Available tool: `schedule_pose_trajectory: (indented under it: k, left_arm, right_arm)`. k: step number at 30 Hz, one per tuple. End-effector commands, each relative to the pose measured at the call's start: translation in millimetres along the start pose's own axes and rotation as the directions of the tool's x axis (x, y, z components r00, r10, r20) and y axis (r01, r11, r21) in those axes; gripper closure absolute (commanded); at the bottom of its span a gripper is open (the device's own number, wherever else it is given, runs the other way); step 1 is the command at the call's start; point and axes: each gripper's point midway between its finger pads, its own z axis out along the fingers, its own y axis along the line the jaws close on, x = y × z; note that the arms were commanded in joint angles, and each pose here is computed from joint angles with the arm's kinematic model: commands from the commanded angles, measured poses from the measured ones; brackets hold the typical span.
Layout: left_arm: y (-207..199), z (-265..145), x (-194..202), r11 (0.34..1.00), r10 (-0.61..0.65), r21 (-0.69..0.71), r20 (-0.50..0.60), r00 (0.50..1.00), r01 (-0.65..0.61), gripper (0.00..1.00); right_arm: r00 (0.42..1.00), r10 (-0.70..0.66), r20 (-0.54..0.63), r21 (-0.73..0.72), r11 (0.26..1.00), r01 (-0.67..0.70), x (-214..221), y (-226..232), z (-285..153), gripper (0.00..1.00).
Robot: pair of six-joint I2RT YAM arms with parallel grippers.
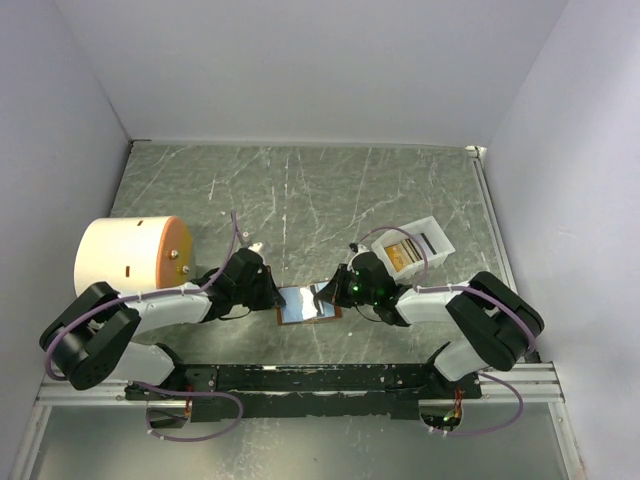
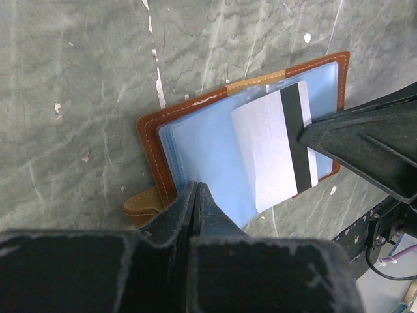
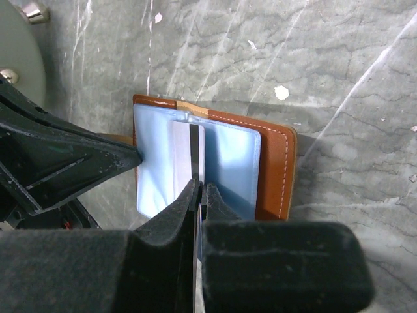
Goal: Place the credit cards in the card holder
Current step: Insert the credit card into the card holder.
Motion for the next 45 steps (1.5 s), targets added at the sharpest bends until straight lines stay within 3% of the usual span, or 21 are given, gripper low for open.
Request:
schedule_pose_trajectory:
  k: [1,8,16,39,45]
  left_arm:
    - [28,-3,20,0.997,-0.014,-0.082,-0.044,0.999,0.01,0.93]
    - [32,-2,25,0.996,-0.02,-0.09,-0.052,0.998,0.015,0.93]
    - [30,-3,20,0.996,-0.013,-0.089,-0.044,0.999,0.01,0.93]
    - [27,-3,24,0.997,-0.033,-0.067,-0.054,0.998,0.029,0.93]
    - [20,-9,18,0.998,-0.028,-0.055,-0.037,0.999,0.026,0.92]
  right_arm:
    - [0.999,-0.019,0.037,0.037,0.999,0.018,-4,-7,-3,1.0]
    - [0.99,-0.106,0.09,0.032,0.994,0.104,-12,-8,-7,1.0]
    - [0.976,-0.206,0.067,0.057,0.978,0.203,-16,-9,-5,1.0]
    - [0.996,-0.093,-0.004,-0.021,0.995,0.093,18,4,10,1.0]
    - [0.992,-0.124,-0.023,0.074,0.989,0.125,14,3,6,0.75]
